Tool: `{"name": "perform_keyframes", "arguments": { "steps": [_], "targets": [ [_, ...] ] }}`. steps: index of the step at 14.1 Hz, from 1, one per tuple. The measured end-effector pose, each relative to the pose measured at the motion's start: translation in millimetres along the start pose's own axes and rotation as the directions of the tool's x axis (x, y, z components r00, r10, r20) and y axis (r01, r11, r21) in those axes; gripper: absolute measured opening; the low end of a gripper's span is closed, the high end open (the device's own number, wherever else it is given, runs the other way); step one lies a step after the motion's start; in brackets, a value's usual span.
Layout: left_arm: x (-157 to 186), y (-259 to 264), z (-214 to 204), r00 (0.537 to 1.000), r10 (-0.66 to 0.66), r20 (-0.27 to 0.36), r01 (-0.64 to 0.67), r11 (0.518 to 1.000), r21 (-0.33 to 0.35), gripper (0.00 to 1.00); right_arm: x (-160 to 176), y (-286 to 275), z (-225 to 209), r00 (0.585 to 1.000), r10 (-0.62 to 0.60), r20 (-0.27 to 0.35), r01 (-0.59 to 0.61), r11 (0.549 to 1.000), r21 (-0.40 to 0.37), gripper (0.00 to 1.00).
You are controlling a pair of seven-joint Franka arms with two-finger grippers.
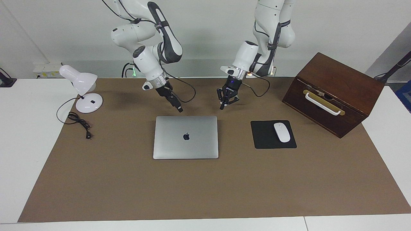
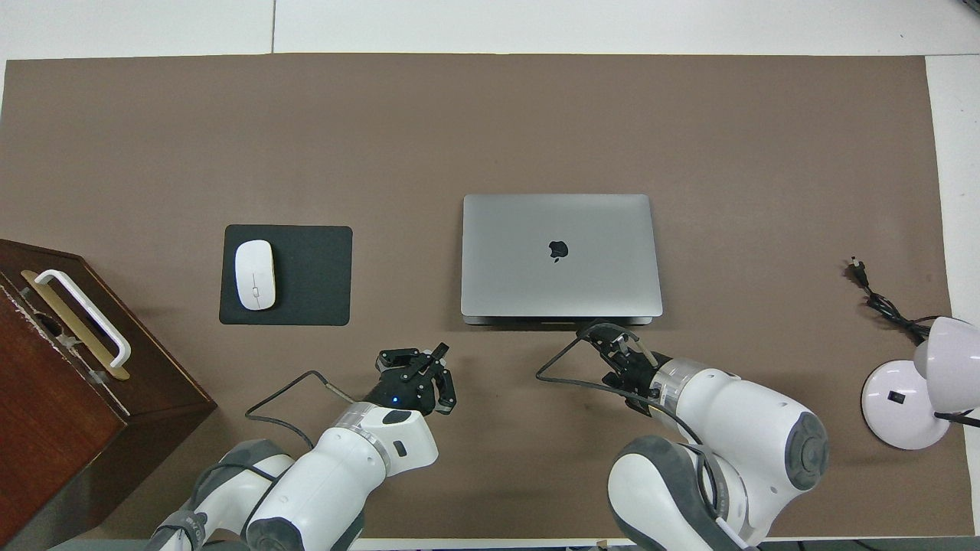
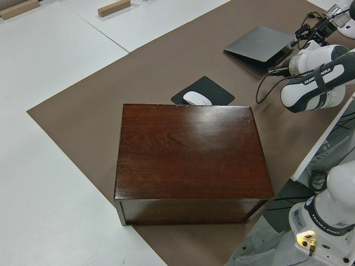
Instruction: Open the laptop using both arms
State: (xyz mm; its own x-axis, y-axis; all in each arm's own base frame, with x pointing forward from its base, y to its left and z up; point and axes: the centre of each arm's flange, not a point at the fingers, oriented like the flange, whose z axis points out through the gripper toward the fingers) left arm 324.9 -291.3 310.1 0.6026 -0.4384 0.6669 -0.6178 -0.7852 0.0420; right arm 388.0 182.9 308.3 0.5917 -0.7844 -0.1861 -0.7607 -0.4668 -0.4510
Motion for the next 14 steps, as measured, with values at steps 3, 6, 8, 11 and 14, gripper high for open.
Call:
{"name": "perform_keyframes", "arguments": {
  "steps": [3,6,8,11,14],
  "targets": [
    [3.8,0.5,7.9,1.0,-0.004,0.003,0.004,1.0,0.0,0.01,0.4,-7.3,-0.3,1.0,-0.003,-0.004,0.003,1.0,0.012,1.0],
    [8.8,1.7,21.6,1.0,-0.008,0.008,0.008,1.0,0.001,0.01,0.2,-11.7,3.0,1.0,-0.008,-0.007,0.008,1.0,0.013,1.0],
    [15.2,2.9,31.5,1.0,-0.012,0.005,0.012,1.0,0.0,0.01,-0.1,-12.5,4.1,1.0,-0.012,-0.019,0.012,1.0,0.018,1.0],
    [21.0,4.0,42.6,1.0,-0.016,0.003,0.016,1.0,0.0,0.01,-1.7,-12.8,4.7,1.0,-0.015,-0.019,0.016,1.0,0.018,1.0],
    [23.0,4.4,50.0,1.0,-0.016,0.006,0.016,1.0,0.0,0.01,-1.7,-13.6,4.4,1.0,-0.016,-0.02,0.016,1.0,0.02,1.0]
  ]
}}
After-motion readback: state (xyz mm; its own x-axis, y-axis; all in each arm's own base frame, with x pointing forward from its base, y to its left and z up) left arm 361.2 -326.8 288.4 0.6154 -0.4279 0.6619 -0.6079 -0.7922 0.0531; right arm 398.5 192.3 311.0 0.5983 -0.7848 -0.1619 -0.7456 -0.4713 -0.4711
